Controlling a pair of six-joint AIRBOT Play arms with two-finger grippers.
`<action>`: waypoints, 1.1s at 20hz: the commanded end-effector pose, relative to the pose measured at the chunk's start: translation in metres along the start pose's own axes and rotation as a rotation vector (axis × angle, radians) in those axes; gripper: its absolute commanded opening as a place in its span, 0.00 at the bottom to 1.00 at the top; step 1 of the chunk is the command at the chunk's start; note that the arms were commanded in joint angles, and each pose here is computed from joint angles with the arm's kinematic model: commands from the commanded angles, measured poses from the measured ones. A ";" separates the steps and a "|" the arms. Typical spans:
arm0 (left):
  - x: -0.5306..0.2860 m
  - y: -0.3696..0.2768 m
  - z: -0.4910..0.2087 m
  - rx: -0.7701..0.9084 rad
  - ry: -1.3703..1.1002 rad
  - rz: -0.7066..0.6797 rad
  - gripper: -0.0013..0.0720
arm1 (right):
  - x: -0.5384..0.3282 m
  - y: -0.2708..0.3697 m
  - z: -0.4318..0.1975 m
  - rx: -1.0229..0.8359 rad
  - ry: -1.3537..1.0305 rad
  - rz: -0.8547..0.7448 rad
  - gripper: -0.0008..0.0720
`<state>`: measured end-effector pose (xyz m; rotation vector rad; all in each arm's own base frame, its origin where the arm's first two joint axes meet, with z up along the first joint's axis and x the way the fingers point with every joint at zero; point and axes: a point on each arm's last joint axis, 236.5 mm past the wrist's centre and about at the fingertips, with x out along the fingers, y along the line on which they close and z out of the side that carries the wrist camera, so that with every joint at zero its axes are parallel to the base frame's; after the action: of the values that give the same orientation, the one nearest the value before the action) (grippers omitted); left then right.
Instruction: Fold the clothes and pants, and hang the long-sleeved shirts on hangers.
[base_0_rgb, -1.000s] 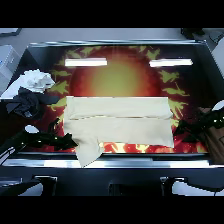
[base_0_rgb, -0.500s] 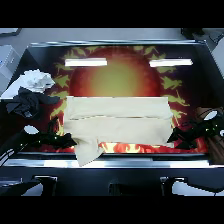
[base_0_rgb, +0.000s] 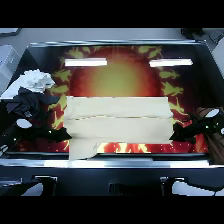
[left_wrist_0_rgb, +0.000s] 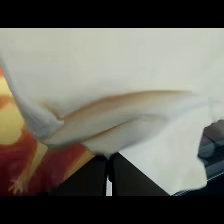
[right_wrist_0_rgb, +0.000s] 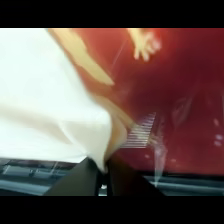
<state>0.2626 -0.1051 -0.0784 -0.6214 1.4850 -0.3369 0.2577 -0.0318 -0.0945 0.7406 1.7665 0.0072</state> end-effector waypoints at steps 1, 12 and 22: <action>-0.045 -0.005 0.051 0.024 -0.101 0.035 0.04 | -0.045 0.037 0.030 -0.032 -0.106 0.082 0.07; -0.047 -0.052 0.237 0.088 -0.210 -0.011 0.04 | -0.069 0.113 0.181 -0.118 -0.455 0.036 0.07; -0.010 -0.027 0.236 0.044 -0.097 -0.012 0.58 | -0.063 0.104 0.182 -0.088 -0.394 0.073 0.87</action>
<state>0.5027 -0.0813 -0.0637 -0.5987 1.3475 -0.3255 0.4799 -0.0384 -0.0752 0.6946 1.3405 -0.0415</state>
